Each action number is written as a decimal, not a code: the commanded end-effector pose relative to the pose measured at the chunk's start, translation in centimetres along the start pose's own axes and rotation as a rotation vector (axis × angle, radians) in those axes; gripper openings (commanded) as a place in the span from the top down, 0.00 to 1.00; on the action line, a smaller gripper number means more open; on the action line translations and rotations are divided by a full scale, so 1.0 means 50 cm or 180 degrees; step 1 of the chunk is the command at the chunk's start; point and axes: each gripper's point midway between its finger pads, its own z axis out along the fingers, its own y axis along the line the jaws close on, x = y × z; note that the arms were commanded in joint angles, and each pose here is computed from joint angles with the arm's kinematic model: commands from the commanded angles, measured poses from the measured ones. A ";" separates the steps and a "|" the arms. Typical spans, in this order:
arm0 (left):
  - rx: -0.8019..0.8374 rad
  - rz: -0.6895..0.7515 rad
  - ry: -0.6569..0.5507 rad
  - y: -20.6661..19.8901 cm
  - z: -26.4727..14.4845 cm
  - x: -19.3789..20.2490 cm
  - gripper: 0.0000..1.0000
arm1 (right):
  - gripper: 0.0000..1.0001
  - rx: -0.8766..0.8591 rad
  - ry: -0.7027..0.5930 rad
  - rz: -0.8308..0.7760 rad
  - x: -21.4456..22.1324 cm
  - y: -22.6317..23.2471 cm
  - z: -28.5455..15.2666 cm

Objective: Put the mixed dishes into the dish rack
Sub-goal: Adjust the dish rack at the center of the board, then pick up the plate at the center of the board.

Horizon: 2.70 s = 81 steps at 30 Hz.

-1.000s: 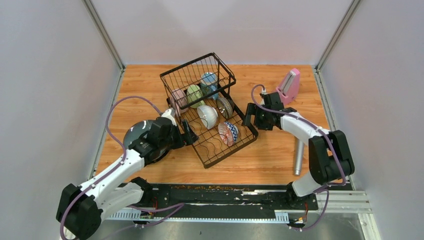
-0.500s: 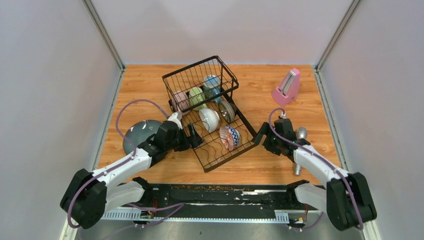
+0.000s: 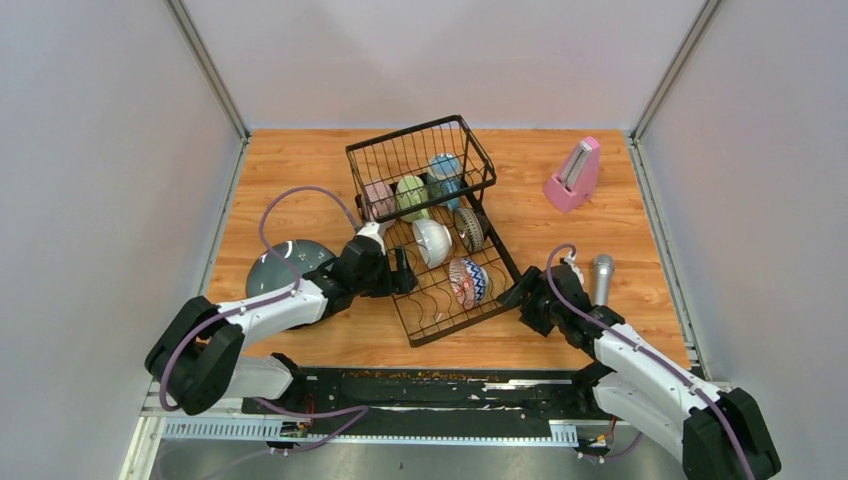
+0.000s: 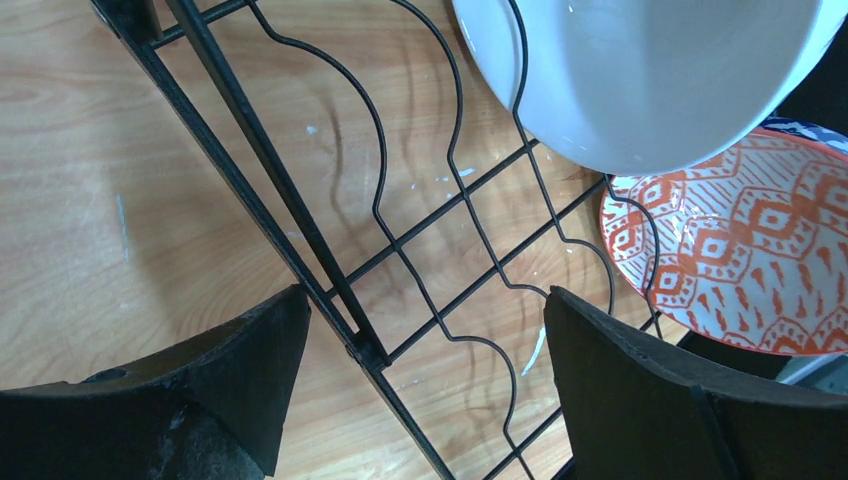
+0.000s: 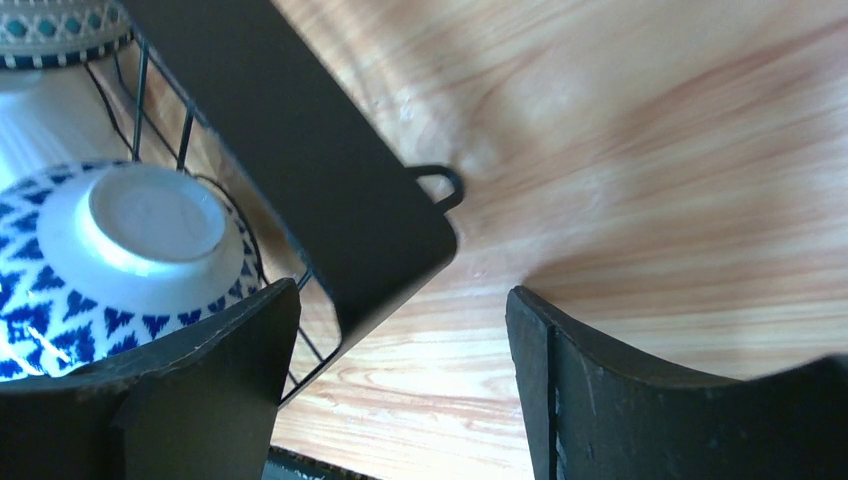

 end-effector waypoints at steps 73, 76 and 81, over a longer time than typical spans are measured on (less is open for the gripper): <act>-0.1427 -0.2128 -0.1492 0.490 -0.341 -0.221 0.00 | 0.27 -0.1293 0.0472 -0.3085 0.392 0.688 0.136; -0.1486 -0.2120 -0.1458 0.498 -0.338 -0.208 0.00 | 0.28 -0.1261 0.0553 -0.3035 0.375 0.695 0.156; -0.1706 -0.2106 -0.1370 0.518 -0.340 -0.183 0.00 | 0.28 -0.1178 0.0707 -0.3052 0.373 0.694 0.195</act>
